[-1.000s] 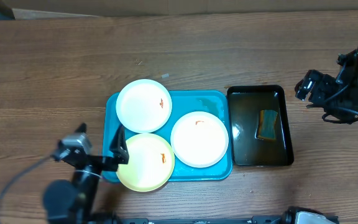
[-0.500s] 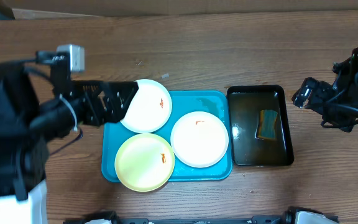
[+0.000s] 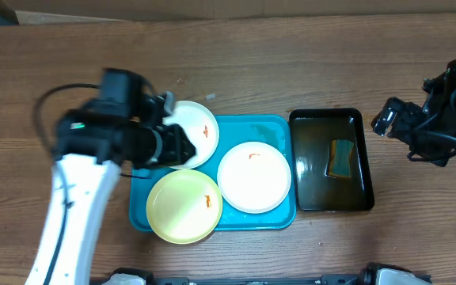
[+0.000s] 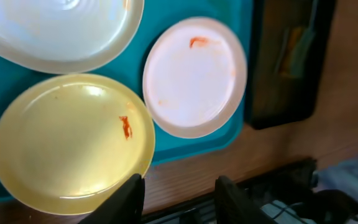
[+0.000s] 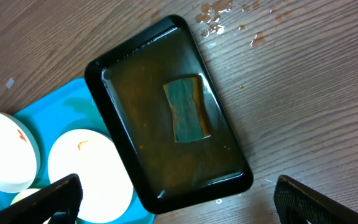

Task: Clean dirty plates on tray and stack at the side
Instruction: 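Move the left gripper to the rim of the right white plate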

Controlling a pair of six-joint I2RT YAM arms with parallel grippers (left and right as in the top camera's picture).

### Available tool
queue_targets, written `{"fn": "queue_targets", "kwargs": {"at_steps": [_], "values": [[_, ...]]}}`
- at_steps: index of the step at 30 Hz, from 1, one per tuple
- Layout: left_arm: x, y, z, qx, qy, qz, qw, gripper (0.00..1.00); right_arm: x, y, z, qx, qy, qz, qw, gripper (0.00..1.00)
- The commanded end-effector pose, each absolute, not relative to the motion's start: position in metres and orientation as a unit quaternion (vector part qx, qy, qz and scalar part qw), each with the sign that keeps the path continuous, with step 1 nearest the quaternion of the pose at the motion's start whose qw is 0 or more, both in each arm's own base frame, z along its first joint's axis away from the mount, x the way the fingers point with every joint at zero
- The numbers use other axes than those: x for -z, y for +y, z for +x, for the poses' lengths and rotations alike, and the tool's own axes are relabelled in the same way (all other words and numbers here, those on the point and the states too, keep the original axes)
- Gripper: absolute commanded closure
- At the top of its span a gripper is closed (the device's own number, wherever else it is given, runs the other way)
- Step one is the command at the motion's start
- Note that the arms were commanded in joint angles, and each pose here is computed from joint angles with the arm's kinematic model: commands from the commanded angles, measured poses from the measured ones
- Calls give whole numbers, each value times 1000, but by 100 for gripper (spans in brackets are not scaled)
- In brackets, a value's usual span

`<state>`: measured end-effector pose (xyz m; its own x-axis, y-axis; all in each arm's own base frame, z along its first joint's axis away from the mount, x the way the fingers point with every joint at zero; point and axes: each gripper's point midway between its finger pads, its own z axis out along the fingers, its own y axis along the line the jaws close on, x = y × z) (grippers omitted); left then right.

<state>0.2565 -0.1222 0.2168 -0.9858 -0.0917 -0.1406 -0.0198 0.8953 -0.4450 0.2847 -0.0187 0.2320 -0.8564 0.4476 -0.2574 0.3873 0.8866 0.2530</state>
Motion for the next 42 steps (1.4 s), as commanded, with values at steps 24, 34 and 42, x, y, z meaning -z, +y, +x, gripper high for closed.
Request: {"fn": "queue_targets", "kwargs": {"at_steps": [24, 34, 42], "values": [[-44, -168, 302, 89, 996, 11, 28, 69, -230, -18, 286, -99, 958, 219, 155, 0], [-13, -180, 297, 80, 996, 26, -2, 71, -230, -18, 286, -99, 958, 219, 155, 0], [-13, -183, 312, 84, 993, 74, 31, 96, -230, -18, 286, -99, 958, 219, 155, 0]]}}
